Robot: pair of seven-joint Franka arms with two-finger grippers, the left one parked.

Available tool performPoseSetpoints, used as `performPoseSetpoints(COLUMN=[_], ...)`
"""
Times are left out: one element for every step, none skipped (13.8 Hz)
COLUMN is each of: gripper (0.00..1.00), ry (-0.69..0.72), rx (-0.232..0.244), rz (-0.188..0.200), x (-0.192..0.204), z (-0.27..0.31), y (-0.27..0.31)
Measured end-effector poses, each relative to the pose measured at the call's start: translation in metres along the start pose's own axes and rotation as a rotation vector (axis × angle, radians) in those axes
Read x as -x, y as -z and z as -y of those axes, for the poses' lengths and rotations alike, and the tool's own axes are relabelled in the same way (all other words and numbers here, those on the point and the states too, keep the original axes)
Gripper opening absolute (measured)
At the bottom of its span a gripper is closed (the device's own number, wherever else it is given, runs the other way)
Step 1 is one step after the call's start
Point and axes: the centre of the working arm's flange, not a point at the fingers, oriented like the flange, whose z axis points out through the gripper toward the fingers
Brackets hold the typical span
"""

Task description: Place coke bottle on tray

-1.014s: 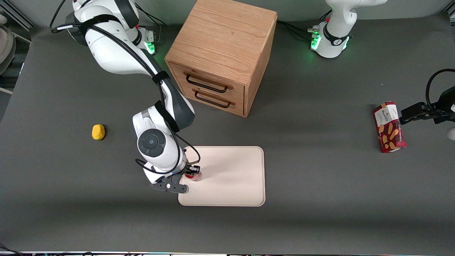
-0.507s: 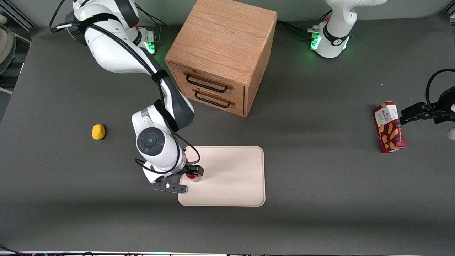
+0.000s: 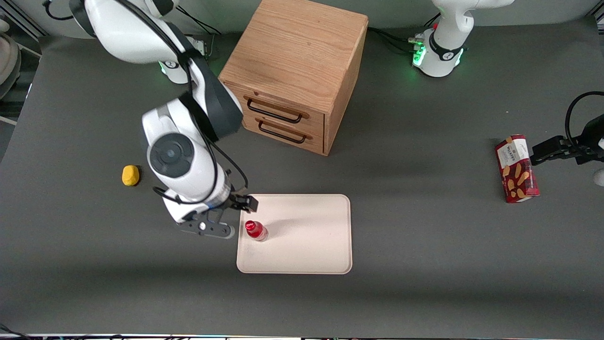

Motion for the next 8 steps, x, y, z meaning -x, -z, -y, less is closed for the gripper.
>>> performPoseSetpoints(gripper=[1.00,1.00,1.00,1.00,1.00,1.00,1.00,1.00], ry=[0.001,0.001,0.001,0.001,-0.001,-0.005,-0.009,-0.009], rx=[0.010,0.019,0.027,0.034,0.040,0.046,0.051,0.053], rz=[0.013,0.025,0.035,0.045,0.053,0.061,0.072,0.084], x=[0.009,0.019,0.028,0.037,0.044,0.051,0.056,0.059], z=[-0.007,-0.013,-0.020,-0.027,-0.035,-0.044,-0.055,-0.069], y=[0.021,0.041,0.060,0.076,0.091,0.105,0.118,0.130])
